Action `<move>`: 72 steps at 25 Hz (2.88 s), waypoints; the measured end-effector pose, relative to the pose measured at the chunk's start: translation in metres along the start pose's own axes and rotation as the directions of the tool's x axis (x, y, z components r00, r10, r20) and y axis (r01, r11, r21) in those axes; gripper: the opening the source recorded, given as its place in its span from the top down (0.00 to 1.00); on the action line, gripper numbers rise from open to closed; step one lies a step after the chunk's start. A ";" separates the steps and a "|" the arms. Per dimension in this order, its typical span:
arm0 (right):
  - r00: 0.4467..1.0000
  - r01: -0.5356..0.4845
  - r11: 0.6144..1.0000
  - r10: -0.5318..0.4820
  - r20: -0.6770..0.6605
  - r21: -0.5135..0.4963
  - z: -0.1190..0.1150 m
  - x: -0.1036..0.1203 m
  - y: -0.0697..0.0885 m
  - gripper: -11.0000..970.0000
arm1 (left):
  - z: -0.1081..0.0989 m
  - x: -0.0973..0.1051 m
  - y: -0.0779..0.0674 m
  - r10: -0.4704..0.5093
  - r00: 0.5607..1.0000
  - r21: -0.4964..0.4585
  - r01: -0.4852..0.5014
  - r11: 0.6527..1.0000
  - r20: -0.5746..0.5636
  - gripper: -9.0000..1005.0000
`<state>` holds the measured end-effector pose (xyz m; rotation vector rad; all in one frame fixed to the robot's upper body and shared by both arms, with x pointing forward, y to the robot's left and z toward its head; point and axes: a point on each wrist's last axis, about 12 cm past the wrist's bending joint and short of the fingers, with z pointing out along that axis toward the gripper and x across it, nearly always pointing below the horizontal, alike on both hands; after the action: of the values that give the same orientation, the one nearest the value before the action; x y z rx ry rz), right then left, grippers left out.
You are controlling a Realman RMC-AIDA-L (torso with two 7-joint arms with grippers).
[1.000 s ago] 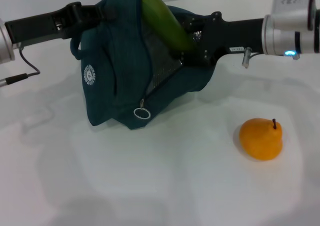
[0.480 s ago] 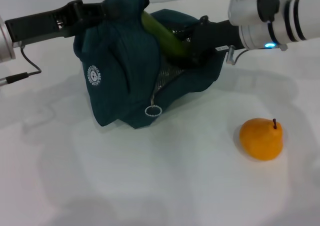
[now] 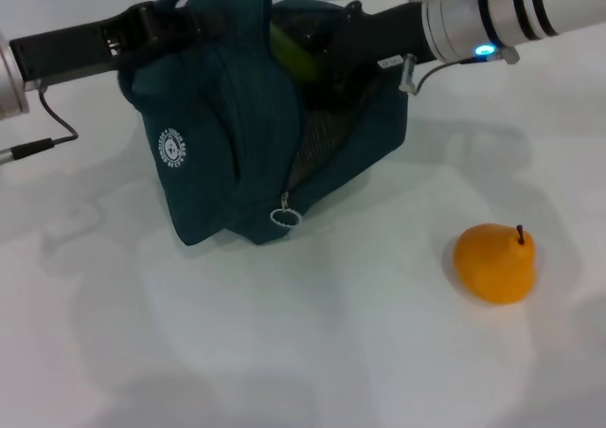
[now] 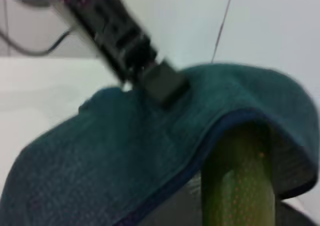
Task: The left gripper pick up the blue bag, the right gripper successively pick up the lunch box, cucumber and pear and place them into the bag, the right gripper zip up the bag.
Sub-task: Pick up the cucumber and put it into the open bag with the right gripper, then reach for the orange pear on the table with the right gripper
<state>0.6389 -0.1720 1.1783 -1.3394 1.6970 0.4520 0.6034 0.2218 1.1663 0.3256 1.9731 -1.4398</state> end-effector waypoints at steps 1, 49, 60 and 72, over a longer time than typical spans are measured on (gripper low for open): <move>1.000 -0.003 1.000 0.003 0.014 0.011 -0.002 -0.001 0.000 0.40 | 0.000 0.000 0.000 -0.001 1.000 0.000 0.001 1.000 0.001 0.92; 0.913 -0.384 0.920 0.391 0.120 -0.077 -0.177 0.163 0.088 0.13 | -0.006 0.005 0.009 0.042 0.998 -0.022 -0.042 0.999 0.037 0.92; 0.908 -0.406 0.909 0.413 0.071 -0.092 -0.172 0.167 0.089 0.18 | -0.009 0.009 0.011 0.036 0.998 -0.027 -0.035 0.999 0.044 0.92; 0.905 -0.411 0.906 0.418 0.072 -0.097 -0.169 0.165 0.088 0.25 | -0.011 0.008 0.012 0.036 0.998 -0.030 -0.034 0.999 0.058 0.92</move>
<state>0.4866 -0.3620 1.1125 -0.9873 1.9060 0.8211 0.6002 0.2349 1.1540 0.3003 1.9302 -1.3829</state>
